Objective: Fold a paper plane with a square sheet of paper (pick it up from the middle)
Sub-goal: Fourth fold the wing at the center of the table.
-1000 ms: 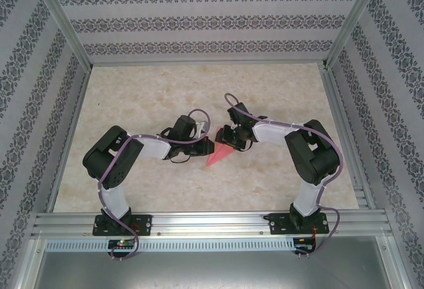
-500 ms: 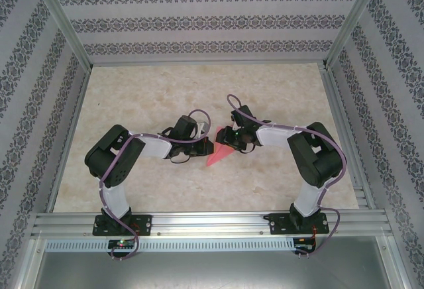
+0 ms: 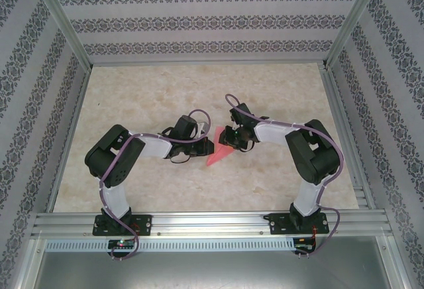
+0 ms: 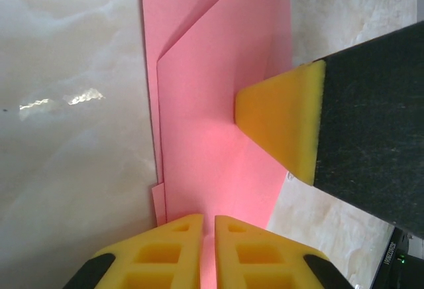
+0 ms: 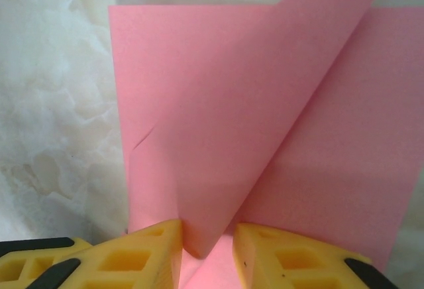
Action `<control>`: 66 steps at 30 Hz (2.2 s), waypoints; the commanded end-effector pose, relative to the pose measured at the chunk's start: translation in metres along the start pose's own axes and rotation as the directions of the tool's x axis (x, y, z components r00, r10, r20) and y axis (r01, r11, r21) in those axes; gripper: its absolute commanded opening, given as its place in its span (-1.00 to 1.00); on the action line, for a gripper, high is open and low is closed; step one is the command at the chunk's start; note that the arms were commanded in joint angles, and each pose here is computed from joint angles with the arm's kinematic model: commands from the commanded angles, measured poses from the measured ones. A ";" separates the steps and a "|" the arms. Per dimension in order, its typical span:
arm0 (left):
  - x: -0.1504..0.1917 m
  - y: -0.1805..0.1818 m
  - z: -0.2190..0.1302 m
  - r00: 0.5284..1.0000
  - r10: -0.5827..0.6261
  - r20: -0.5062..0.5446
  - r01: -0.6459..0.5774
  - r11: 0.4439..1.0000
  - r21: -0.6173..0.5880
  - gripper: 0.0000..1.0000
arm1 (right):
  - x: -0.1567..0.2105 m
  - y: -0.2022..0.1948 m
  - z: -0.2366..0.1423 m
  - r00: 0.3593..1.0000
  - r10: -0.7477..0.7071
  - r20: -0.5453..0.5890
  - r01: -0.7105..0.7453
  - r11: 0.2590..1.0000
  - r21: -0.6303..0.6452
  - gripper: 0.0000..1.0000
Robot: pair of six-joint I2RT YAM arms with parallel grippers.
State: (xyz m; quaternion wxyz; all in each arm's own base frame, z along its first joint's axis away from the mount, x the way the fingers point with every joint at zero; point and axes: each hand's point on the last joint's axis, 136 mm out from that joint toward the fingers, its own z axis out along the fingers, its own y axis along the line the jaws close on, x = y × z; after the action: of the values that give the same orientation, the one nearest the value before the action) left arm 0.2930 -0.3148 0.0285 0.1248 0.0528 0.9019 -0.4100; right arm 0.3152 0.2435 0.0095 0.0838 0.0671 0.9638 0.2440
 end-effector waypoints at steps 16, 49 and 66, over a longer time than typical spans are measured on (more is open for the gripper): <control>-0.014 -0.030 -0.007 0.998 0.022 0.062 -0.026 0.998 0.062 -0.65 | 0.052 -0.084 0.029 0.986 0.098 -0.136 -0.050 0.946 0.321 -0.34; 0.010 0.017 0.010 0.999 -0.041 -0.033 0.037 0.994 -0.103 -0.94 | 0.059 -0.094 0.035 0.978 0.132 -0.162 -0.064 0.926 0.371 -0.45; 0.029 0.042 0.007 0.993 -0.077 -0.088 0.057 0.975 -0.213 -1.00 | -0.005 0.010 -0.040 0.996 -0.029 0.086 0.029 1.000 0.002 -0.19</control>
State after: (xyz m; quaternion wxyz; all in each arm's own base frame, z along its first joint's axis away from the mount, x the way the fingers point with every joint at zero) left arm 0.2955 -0.3127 0.0194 0.1166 0.0334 0.9183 -0.3768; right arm 0.3077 0.2402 0.0254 0.0894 0.0740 0.9652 0.2342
